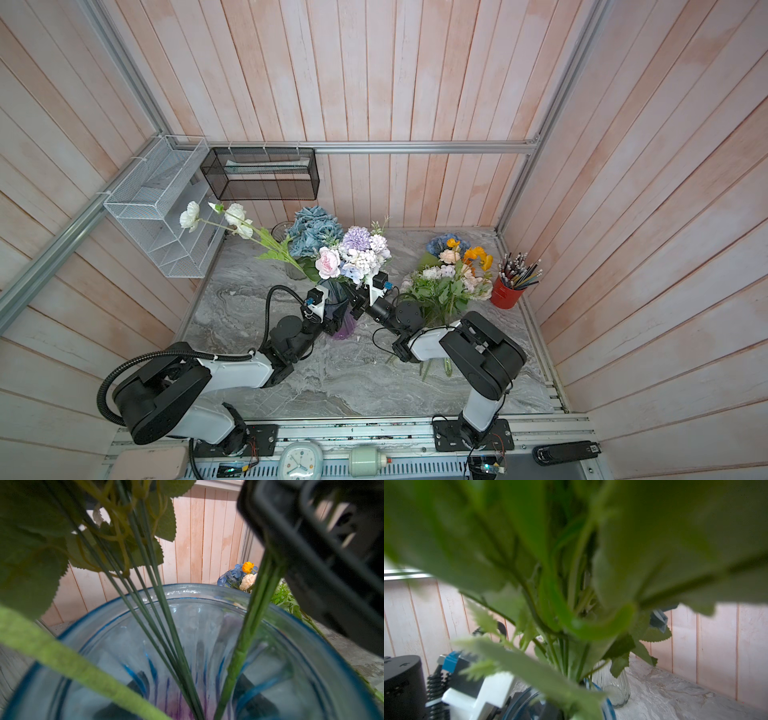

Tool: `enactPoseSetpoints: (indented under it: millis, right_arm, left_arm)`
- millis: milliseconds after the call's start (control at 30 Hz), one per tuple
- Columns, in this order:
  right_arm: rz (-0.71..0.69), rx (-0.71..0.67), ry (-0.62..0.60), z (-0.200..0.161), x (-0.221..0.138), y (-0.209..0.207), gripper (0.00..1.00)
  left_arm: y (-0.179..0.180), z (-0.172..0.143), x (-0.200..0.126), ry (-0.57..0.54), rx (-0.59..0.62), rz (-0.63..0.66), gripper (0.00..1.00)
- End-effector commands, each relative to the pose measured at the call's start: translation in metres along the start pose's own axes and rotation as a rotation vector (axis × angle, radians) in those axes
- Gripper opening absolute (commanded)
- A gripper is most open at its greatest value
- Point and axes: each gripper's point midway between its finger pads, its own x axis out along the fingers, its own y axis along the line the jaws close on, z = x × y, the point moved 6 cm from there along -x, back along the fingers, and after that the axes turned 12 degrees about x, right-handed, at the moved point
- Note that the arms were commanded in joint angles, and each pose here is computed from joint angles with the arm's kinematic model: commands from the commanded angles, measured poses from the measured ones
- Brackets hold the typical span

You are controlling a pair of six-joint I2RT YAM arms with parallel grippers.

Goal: Arrange flowers in a vase
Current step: Place the flowers into the vase.

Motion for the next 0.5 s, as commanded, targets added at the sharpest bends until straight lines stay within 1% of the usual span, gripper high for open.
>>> enactPoseSetpoints:
  millis: [0, 233, 367, 467]
  right_arm:
    - [-0.056, 0.043, 0.056, -0.002, -0.004, -0.006, 0.17]
    - [-0.115, 0.077, 0.171, -0.007, -0.011, -0.009, 0.26]
    - [-0.128, 0.101, 0.226, -0.007, -0.019, -0.007, 0.35]
    - [-0.127, 0.113, 0.263, -0.005, -0.025, -0.004, 0.39]
  left_arm:
    - [-0.008, -0.035, -0.002, 0.151, 0.01, -0.032, 0.0]
    - [-0.008, -0.035, -0.001, 0.15, 0.011, -0.025, 0.0]
    - [-0.007, -0.036, -0.001, 0.152, 0.012, -0.025, 0.0]
    - [-0.008, -0.035, -0.002, 0.151, 0.012, -0.025, 0.0]
